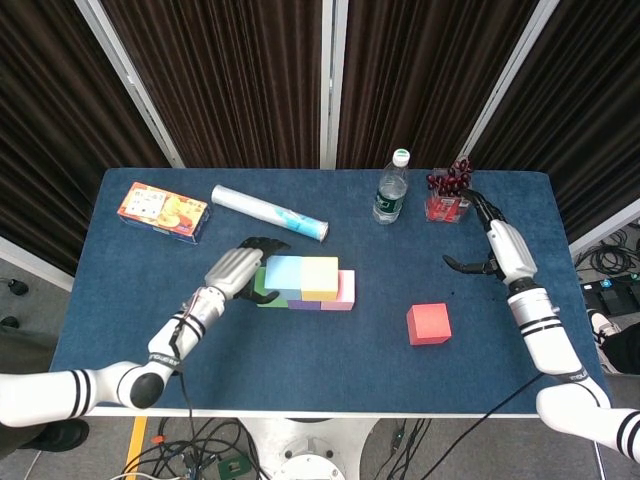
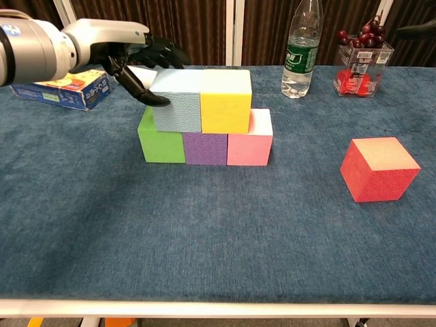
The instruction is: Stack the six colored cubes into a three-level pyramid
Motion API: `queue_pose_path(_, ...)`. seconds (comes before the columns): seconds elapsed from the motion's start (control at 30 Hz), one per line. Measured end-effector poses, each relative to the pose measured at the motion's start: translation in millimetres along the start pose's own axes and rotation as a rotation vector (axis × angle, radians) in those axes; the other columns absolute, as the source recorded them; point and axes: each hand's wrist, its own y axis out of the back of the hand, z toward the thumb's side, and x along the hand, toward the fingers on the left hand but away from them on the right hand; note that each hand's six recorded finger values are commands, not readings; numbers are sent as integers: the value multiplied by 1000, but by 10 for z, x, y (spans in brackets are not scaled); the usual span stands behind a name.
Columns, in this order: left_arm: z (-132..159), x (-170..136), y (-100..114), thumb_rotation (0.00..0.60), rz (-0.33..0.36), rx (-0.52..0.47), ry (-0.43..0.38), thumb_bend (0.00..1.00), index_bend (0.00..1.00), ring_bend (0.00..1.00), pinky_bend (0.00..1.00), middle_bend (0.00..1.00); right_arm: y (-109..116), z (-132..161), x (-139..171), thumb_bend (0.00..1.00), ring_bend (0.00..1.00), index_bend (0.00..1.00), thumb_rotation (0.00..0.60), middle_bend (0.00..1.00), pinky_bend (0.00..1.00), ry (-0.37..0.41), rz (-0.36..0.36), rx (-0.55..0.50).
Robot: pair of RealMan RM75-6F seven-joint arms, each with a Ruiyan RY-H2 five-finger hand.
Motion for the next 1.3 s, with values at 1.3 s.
queue_pose_path(1.3, -1431, -1272, 1173, 600, 365, 250, 351, 264, 143, 12, 30, 102, -639, -320, 1006, 10, 0, 0, 600, 92, 0, -6, 240, 418)
